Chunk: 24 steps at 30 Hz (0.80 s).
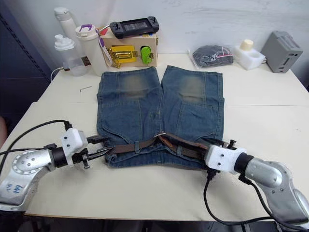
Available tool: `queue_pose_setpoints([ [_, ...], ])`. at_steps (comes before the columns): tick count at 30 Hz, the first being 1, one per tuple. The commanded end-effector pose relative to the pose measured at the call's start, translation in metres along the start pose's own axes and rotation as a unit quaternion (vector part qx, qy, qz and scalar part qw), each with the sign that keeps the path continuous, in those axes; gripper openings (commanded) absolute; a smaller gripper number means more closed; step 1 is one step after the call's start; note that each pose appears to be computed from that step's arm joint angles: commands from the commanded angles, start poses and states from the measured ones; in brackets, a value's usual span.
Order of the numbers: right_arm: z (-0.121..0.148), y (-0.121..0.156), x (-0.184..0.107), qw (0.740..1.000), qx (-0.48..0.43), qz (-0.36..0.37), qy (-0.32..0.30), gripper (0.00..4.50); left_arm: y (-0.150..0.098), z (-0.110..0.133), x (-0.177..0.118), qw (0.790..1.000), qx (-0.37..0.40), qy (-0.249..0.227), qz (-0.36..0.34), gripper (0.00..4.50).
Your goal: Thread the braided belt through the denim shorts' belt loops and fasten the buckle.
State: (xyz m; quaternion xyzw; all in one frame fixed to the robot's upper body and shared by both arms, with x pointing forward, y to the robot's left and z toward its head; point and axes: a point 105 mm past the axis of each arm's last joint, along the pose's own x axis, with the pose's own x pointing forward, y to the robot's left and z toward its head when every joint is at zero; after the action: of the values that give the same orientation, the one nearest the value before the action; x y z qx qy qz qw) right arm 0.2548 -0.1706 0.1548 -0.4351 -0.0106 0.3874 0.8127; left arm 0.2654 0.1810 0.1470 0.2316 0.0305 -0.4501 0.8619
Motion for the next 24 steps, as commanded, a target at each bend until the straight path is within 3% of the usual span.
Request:
queue_pose_setpoints([
  [1,0.027,-0.011,-0.003,0.997,0.053,0.004,-0.053,4.03,-0.002,0.017,0.003,1.0,0.001,-0.023,-0.004,3.63],
  [2,0.032,-0.013,-0.002,0.995,0.073,0.008,-0.065,4.05,-0.001,0.022,0.006,0.999,-0.003,-0.032,-0.003,4.02],
  [4,0.04,-0.018,0.005,0.991,0.105,0.008,-0.081,4.05,0.001,0.03,0.013,0.999,-0.013,-0.051,-0.001,4.02],
  [9,0.04,-0.05,0.044,0.969,0.217,-0.091,-0.079,4.05,0.001,0.033,0.032,0.997,-0.035,-0.066,-0.002,4.02],
  [12,0.051,-0.054,0.064,0.951,0.28,-0.092,-0.09,3.21,-0.002,0.032,0.034,0.997,-0.042,-0.068,-0.006,4.11],
  [15,0.063,-0.05,0.078,0.933,0.338,-0.072,-0.104,1.88,-0.002,0.034,0.032,0.996,-0.048,-0.078,-0.001,3.38],
  [19,0.089,-0.026,0.09,0.92,0.372,0.006,-0.121,0.16,-0.004,0.038,0.03,0.995,-0.053,-0.085,-0.001,1.82],
  [20,0.091,-0.02,0.092,0.919,0.375,0.022,-0.117,0.0,-0.005,0.038,0.029,0.995,-0.054,-0.084,-0.002,1.32],
  [21,0.09,-0.013,0.093,0.923,0.368,0.035,-0.107,0.0,-0.007,0.039,0.028,0.995,-0.056,-0.084,-0.004,1.12],
  [24,0.078,0.003,0.102,0.93,0.358,0.047,-0.067,0.0,-0.012,0.04,0.024,0.994,-0.062,-0.087,-0.005,1.12],
])
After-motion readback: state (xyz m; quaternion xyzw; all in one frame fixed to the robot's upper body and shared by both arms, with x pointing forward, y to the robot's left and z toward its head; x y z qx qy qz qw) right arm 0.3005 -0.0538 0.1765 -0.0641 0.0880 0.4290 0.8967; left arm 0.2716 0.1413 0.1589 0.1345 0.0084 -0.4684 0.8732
